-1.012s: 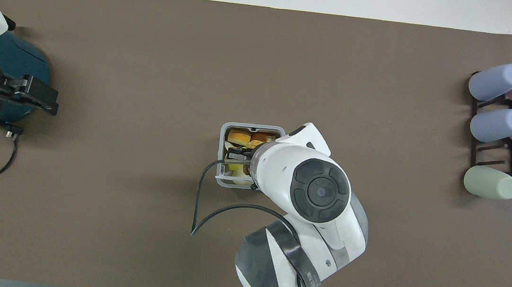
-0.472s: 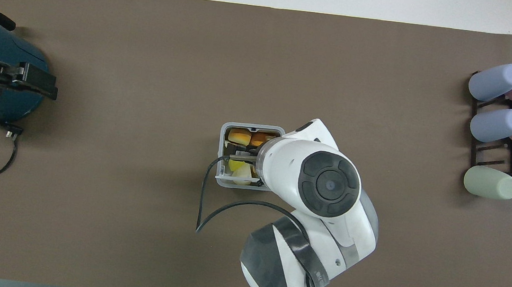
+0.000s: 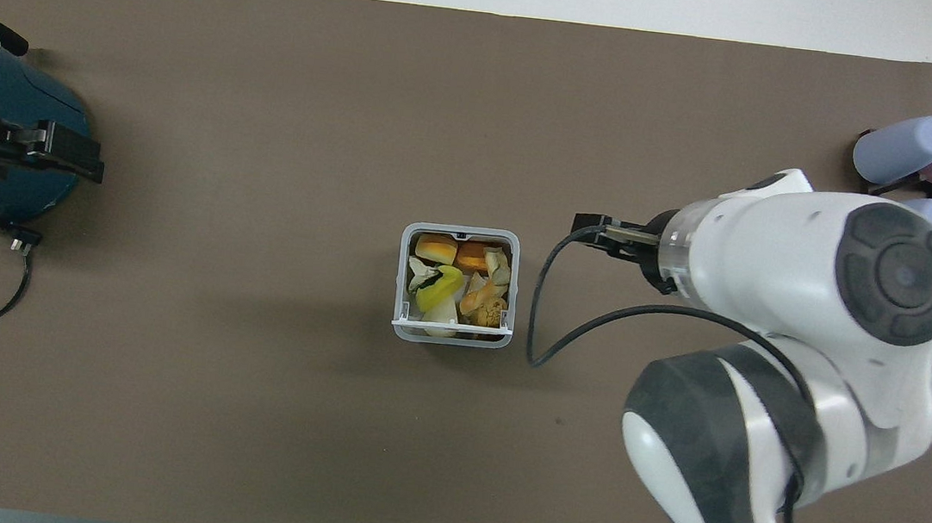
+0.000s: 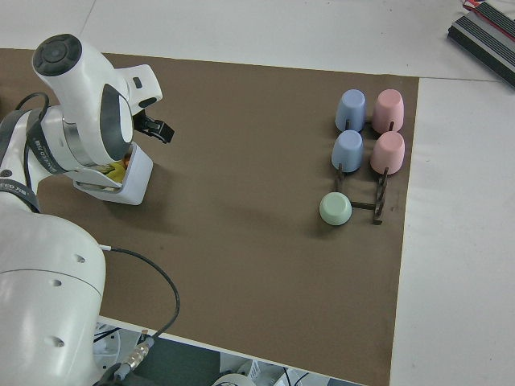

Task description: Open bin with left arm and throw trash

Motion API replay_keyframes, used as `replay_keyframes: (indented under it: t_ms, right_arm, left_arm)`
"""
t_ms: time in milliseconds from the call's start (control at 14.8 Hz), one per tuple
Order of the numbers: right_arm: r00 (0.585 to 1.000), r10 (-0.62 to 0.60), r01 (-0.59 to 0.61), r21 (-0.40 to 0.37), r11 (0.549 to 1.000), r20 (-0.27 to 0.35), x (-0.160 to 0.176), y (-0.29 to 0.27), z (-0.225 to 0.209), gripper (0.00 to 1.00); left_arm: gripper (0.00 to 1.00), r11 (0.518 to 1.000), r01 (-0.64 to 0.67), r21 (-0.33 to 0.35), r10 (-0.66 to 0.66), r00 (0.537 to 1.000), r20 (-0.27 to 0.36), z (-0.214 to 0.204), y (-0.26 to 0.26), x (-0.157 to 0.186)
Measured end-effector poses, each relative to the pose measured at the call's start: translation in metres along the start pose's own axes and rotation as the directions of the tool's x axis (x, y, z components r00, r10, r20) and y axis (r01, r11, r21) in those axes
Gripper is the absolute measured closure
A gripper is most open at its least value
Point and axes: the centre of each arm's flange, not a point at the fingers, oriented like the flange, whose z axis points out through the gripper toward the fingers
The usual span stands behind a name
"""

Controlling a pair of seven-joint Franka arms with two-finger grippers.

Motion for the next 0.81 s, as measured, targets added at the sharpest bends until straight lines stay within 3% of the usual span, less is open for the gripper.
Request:
replay_keyframes:
  t_ms: [472,810]
  right_arm:
    - [0.999,-0.007,0.013,-0.11,0.994,0.048,0.022,0.097,-0.03,0.0]
    - [0.998,0.01,-0.001,-0.135,0.991,0.066,0.026,0.138,-0.054,0.0]
  left_arm:
    - [0.0,1.0,-0.005,0.004,0.005,0.999,0.033,-0.009,0.002,-0.013]
    - [0.0,1.0,-0.01,0.005,0.01,0.999,0.036,-0.014,0.004,-0.017]
